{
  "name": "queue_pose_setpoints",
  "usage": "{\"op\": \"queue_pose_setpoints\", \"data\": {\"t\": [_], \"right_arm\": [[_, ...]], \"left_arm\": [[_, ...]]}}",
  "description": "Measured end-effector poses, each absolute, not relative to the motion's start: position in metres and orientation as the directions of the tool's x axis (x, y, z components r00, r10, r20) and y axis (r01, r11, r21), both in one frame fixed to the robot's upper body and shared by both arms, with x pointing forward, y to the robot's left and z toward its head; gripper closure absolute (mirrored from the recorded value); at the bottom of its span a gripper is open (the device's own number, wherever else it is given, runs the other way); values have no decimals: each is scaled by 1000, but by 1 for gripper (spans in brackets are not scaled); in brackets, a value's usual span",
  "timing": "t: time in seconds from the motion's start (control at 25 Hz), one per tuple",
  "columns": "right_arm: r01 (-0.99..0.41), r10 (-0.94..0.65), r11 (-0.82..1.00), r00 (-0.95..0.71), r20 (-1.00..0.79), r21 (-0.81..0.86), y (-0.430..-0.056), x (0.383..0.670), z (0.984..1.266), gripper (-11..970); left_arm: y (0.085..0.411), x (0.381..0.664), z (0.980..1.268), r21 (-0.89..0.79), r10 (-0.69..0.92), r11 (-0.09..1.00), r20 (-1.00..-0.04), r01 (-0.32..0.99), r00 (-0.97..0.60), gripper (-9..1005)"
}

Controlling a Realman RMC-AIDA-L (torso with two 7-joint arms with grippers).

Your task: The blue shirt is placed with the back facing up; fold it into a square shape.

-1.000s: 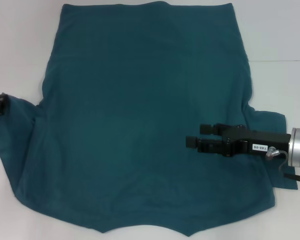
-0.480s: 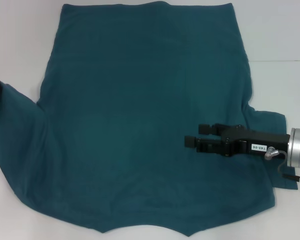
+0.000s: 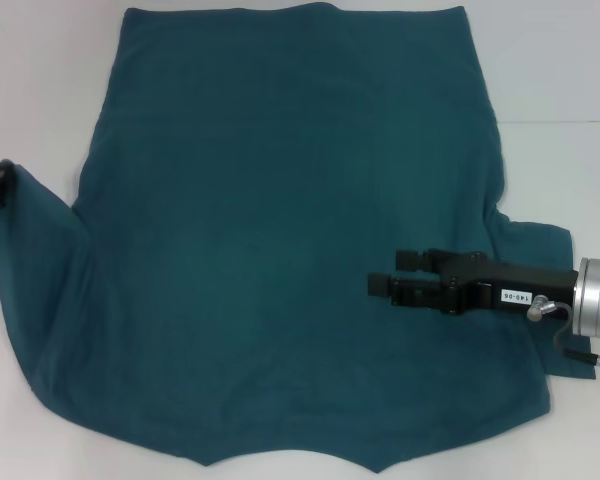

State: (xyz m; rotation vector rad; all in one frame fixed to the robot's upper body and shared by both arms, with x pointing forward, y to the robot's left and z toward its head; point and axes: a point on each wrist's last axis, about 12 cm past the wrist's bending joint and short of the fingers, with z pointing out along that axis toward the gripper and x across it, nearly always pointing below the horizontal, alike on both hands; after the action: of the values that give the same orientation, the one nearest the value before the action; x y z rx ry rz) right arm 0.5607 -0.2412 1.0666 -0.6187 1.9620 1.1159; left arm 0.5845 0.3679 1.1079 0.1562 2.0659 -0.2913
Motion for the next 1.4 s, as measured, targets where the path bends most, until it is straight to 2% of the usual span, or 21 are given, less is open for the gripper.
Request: {"op": "queue_pose_setpoints", "data": {"t": [0.36, 0.6, 0.96, 1.4], "right_arm": [[-722, -40, 494, -576, -817, 485, -241, 560, 1066, 81], [-725, -42, 491, -574, -818, 483, -241, 560, 1066, 81], [-722, -44, 494, -578, -815, 485, -242, 557, 1064, 82], [-722, -46, 495, -577, -815, 483, -242, 557, 1064, 82]], "left_arm": [[341, 571, 1109, -317, -62, 873, -825, 371, -561, 986], [322, 574, 1115, -386, -79, 820, -808, 422, -584, 956], [309, 579, 1117, -417, -82, 791, -798, 448, -597, 912], [283, 582, 1102, -443, -38, 752, -768, 488, -639, 858]]}}
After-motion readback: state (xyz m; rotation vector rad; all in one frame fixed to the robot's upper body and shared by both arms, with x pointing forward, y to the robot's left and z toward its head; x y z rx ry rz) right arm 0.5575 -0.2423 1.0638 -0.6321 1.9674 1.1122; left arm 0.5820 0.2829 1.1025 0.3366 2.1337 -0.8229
